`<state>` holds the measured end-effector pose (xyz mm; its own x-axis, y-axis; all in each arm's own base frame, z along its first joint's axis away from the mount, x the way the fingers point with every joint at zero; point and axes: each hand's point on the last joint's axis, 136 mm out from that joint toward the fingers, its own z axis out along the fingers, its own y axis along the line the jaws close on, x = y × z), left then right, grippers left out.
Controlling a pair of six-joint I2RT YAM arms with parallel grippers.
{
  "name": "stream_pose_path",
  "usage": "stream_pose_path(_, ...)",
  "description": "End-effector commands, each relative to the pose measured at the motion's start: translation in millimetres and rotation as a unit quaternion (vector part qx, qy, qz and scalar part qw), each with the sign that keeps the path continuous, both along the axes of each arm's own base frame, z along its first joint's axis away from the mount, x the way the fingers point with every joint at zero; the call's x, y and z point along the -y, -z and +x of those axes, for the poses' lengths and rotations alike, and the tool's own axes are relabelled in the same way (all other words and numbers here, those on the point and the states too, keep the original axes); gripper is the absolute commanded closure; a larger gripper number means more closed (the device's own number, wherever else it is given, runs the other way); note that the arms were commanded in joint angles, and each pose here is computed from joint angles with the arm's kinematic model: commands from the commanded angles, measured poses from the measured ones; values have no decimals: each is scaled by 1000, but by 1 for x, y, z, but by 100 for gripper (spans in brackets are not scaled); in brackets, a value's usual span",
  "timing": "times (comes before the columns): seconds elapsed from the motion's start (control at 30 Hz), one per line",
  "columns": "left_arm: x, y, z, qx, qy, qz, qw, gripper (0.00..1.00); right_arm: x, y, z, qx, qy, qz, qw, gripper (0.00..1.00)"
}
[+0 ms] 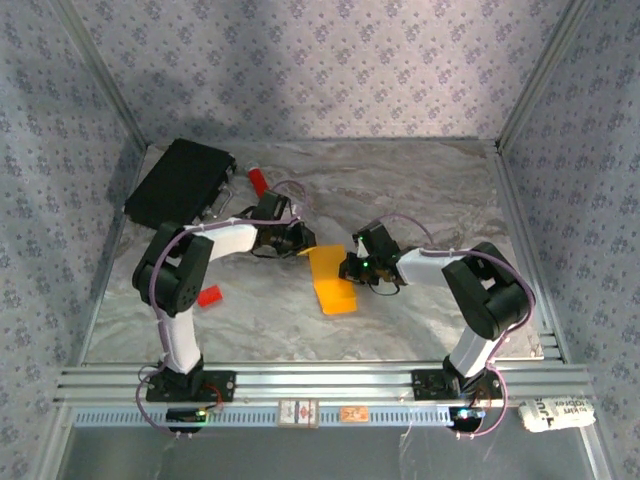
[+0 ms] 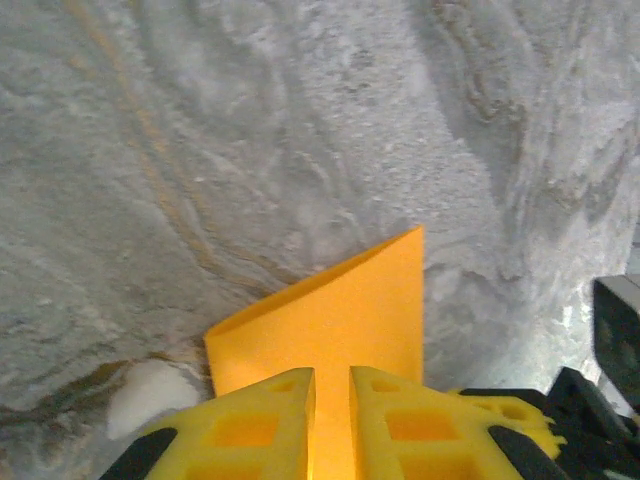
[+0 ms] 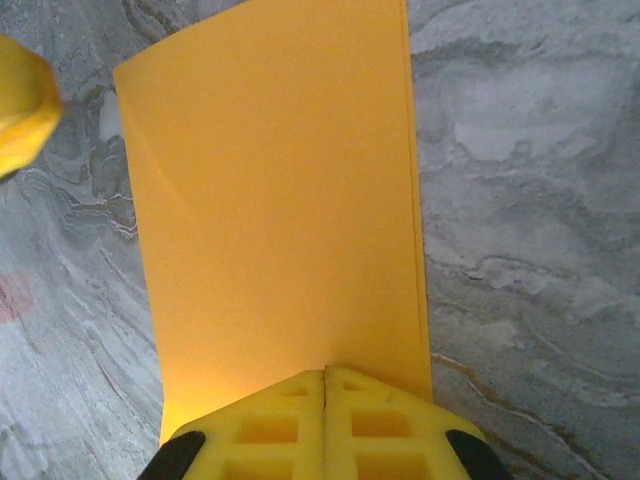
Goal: Fold a paper plane with a square sheet of paper (pick it up from the middle)
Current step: First fold the square sheet of paper in half at the center of the table.
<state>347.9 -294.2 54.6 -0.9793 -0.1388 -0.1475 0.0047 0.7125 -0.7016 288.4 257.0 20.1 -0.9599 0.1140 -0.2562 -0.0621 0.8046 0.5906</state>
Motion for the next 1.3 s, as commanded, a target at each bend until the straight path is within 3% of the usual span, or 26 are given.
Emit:
stream_pose_path(0.0,7,-9,-15,6,19,-9,1000,83,33,37,-28,-63,23,-74,995,100)
stream_pose_path(0.6,-9,54,-33,-43,7,44,998,87,37,42,-33,-67,27,-81,994,100)
stream_pose_path(0.87,1,7,-31,-9,14,17,1000,86,37,43,-34,-67,31,-83,994,100)
stream_pose_path(1.03,23,-21,-48,-1,41,-33,999,84,32,43,-35,-66,27,-85,994,100)
stream_pose_path(1.27,36,-5,-74,-29,54,-39,997,84,29,43,-34,-63,26,-86,994,100)
